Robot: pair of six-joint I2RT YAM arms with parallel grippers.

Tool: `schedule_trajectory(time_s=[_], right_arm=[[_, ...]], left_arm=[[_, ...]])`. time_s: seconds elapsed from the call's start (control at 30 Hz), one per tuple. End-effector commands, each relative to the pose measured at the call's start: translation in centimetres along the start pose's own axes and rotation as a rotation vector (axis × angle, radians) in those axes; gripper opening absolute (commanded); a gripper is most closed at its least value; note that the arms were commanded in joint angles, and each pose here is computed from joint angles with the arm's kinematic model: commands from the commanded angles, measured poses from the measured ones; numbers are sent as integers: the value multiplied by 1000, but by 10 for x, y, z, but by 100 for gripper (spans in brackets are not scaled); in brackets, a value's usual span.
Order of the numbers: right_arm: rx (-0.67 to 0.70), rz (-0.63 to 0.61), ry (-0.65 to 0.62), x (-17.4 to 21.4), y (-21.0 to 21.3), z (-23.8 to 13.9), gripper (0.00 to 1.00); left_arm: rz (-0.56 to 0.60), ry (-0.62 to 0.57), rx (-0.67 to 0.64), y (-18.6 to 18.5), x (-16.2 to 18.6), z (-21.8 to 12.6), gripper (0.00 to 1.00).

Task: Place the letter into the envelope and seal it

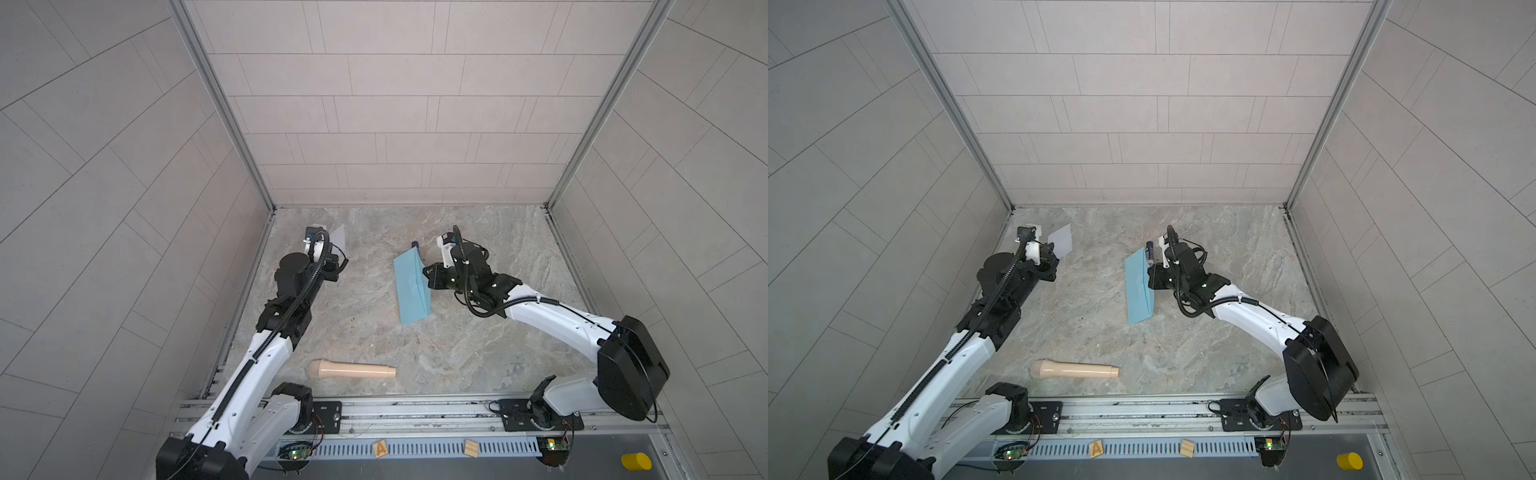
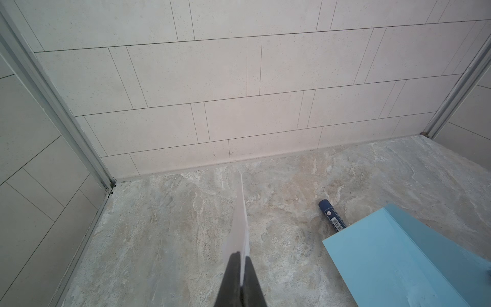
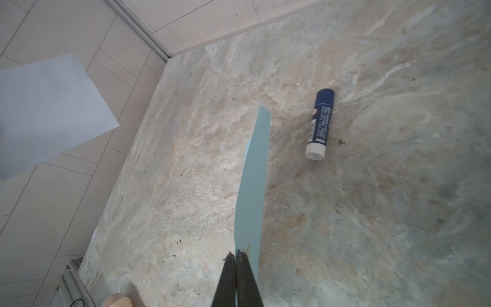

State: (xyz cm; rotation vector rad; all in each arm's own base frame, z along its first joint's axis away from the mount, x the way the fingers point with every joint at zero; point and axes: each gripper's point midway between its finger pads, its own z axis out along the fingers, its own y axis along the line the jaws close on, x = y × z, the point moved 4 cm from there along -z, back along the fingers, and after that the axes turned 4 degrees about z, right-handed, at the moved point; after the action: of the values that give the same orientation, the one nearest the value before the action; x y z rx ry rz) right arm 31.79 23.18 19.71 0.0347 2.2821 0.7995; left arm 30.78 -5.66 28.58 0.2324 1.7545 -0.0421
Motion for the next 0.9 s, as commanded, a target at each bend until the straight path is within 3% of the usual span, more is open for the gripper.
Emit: schedule_trajectory(time_s=[0.0,0.4,0.87], right_arm=[[18,25,-8,2,-15,-2,0],[119,107,70,20,-73,16,0],[145,143,159,32,-95,35,0]], left_arm=[[-10,-19,2,1,-4,0,0],[-13,-16,6,0,-3,1,0],[-13,-14,9,0,-3,2,0]])
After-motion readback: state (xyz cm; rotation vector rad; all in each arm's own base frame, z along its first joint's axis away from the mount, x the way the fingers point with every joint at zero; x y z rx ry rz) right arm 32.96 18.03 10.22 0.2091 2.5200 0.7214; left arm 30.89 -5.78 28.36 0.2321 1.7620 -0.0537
